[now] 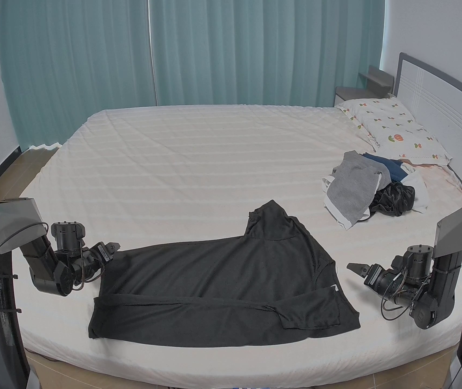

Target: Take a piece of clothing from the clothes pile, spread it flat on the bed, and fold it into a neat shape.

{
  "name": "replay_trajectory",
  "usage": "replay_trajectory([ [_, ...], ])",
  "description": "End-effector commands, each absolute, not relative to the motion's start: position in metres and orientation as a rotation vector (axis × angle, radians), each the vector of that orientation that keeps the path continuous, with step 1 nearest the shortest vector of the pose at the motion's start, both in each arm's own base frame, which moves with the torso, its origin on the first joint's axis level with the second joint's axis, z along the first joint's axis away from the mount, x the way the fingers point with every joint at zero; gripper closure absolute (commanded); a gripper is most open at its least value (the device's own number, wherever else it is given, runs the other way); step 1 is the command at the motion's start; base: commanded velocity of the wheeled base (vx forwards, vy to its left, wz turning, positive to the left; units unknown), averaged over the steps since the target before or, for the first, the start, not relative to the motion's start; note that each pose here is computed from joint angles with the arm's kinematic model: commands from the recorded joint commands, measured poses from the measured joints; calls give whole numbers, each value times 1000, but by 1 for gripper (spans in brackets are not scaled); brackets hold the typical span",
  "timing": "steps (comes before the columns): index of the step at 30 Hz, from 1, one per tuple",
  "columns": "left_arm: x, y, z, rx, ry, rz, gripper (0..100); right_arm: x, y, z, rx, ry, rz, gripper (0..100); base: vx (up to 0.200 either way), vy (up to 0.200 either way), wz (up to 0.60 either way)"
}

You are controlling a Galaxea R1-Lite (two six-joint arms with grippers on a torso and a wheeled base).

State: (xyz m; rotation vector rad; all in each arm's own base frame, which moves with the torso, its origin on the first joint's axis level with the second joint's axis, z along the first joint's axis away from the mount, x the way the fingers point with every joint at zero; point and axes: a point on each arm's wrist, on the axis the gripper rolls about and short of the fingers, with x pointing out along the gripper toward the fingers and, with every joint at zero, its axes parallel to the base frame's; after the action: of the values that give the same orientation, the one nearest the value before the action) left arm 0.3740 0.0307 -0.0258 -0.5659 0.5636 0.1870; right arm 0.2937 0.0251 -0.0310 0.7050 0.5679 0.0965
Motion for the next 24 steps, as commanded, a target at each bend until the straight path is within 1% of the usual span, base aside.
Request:
replay_trajectory([
  [1, 376, 32, -41, -565, 590, 199, 0, 295, 26, -33, 705, 567, 100, 0, 0, 0, 0],
  [9, 386, 31, -43, -564, 570, 187, 0, 298, 31, -36, 700, 568, 116, 0, 0, 0, 0],
  [10, 386, 31, -43, -564, 570, 187, 100, 298, 31, -36, 700, 568, 116, 0, 0, 0, 0],
  [19, 385, 34, -43, -570, 572, 197, 100, 301, 32, -33, 693, 552, 125, 0, 0, 0, 0],
  [24, 386, 44, -33, -588, 520, 218, 100, 319, 47, -33, 680, 514, 181, 0, 0, 0, 0],
])
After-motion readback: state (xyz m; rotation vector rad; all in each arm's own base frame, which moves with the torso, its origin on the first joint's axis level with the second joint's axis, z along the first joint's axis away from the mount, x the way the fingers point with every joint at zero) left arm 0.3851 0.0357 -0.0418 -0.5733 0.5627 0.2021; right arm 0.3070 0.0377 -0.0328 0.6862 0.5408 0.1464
